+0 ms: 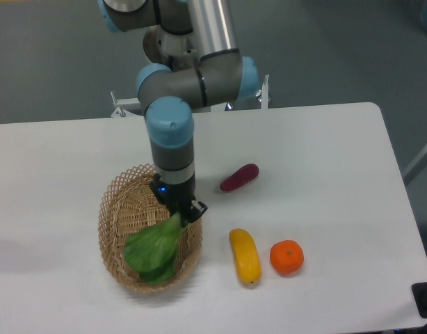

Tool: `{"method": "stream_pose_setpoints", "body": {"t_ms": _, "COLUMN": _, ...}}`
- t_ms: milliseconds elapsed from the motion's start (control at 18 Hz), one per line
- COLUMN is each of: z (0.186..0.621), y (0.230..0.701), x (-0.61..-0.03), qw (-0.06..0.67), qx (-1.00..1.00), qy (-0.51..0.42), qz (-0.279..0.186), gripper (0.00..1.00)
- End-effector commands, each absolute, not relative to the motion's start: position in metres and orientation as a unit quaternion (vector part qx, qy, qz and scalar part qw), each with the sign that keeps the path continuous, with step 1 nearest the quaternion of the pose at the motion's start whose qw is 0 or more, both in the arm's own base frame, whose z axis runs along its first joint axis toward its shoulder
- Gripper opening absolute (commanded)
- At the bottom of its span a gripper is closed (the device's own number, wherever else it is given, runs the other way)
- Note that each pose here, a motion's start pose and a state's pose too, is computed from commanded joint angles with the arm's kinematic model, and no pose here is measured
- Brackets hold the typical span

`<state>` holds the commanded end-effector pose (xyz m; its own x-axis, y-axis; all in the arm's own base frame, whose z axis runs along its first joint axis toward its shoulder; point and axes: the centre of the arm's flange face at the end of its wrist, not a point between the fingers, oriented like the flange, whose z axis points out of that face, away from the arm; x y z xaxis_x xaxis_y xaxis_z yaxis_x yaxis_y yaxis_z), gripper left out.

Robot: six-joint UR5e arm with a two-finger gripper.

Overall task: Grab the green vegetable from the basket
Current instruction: 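Lift the bok choy out of the basket and carry it beside the orange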

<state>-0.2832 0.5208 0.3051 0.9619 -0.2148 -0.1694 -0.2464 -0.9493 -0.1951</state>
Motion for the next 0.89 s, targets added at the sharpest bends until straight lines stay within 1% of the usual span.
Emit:
{"method": "stream_pose_setpoints", "body": {"t_ms": 167, "z": 0.336, "y": 0.505, "x": -0.312, "qw": 0.120, "qx": -0.981, "qy": 0.118, "qz": 0.097, "gripper": 0.36}}
{"method": "stream_pose_setpoints", "body": {"t_ms": 278, "z": 0.348, "y": 0.496, "x": -0.336, "qw": 0.125, "qx": -0.978, "qy": 0.124, "qz": 0.109, "gripper": 0.36}}
{"method": "stream_pose_setpoints", "body": {"t_ms": 611, "z": 0.357, "y": 0.437, "x": -0.416, "qw": 0.109, "qx": -0.973, "qy": 0.147, "qz": 0.138, "gripper": 0.36}}
{"method": "stream_pose_setpoints", "body": {"t_ms": 889, "z": 0.383, "y": 0.402, "x": -0.466, "qw": 0.103, "qx": -0.970, "qy": 0.144, "qz": 0.164, "gripper": 0.36}}
